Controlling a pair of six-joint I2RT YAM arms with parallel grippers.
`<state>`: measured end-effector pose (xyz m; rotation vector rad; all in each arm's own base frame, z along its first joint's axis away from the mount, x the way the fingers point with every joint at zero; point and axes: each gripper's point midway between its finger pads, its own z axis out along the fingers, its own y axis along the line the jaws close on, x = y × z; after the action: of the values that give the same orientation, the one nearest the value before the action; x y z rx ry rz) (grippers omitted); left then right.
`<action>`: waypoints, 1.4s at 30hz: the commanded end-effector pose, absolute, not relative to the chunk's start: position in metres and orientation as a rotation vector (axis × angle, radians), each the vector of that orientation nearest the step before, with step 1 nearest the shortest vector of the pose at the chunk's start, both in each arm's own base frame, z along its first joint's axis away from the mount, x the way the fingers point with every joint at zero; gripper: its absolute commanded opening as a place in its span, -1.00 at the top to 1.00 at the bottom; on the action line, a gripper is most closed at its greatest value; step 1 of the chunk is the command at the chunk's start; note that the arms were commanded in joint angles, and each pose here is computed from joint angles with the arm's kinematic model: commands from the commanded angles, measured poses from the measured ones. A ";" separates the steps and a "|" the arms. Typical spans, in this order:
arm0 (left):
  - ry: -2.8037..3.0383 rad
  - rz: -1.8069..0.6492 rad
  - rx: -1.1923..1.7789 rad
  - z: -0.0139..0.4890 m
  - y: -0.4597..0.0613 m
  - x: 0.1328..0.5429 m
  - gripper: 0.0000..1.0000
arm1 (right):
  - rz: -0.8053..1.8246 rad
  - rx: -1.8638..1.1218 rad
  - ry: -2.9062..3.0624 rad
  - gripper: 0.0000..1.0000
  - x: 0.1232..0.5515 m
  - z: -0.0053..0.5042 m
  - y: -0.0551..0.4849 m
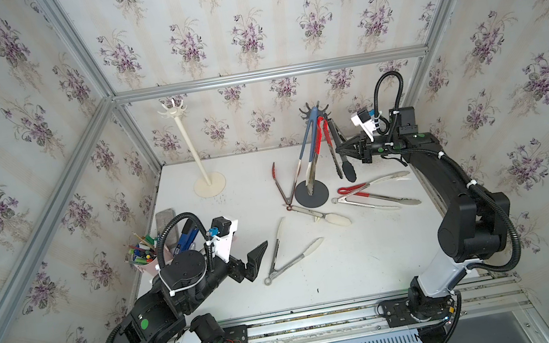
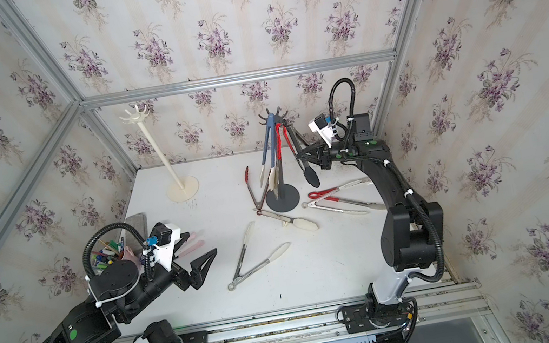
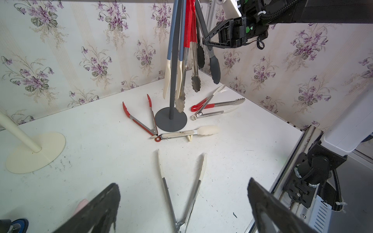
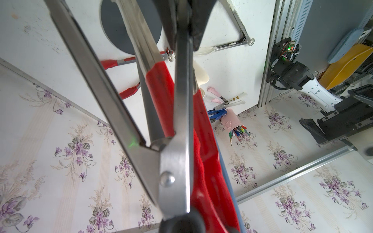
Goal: Hang food tongs on kitchen utensil racks
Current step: Hang the food tongs on the rack, then adjust the food tongs at the center of the board.
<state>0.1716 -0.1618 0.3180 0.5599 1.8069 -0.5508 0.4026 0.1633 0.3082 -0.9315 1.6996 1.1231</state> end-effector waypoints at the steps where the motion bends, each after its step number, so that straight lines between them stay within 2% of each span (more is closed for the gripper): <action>1: 1.797 -0.559 0.554 0.322 -0.163 0.172 -0.99 | 1.090 -0.937 1.713 0.89 0.403 0.305 0.162; 5: 1.802 -0.558 0.557 0.321 -0.164 0.173 -0.99 | 1.016 -0.923 1.728 0.49 0.405 0.303 0.158; 10: 1.813 -0.545 0.549 0.320 -0.165 0.176 -0.99 | 0.921 -0.868 1.771 0.28 0.411 0.299 0.150; 11: 1.817 -0.542 0.551 0.319 -0.165 0.176 -0.99 | 0.913 -0.861 1.773 0.04 0.411 0.299 0.149; 12: 1.819 -0.542 0.553 0.318 -0.166 0.177 -0.99 | 0.902 -0.852 1.775 -0.04 0.410 0.298 0.148; 15: 1.827 -0.536 0.553 0.317 -0.166 0.178 -0.99 | 0.854 -0.821 1.772 -0.14 0.408 0.296 0.144; 19: 1.840 -0.531 0.547 0.314 -0.167 0.180 -0.99 | 0.820 -0.797 1.757 -0.38 0.399 0.296 0.142; 42: 2.047 -0.456 0.476 0.264 -0.184 0.205 -0.99 | 0.695 -0.648 1.698 -0.54 0.346 0.321 0.126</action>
<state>0.2014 -0.1831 0.2663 0.5134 2.0291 -0.4550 0.3462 0.1297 0.3138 -0.6788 1.7100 0.7190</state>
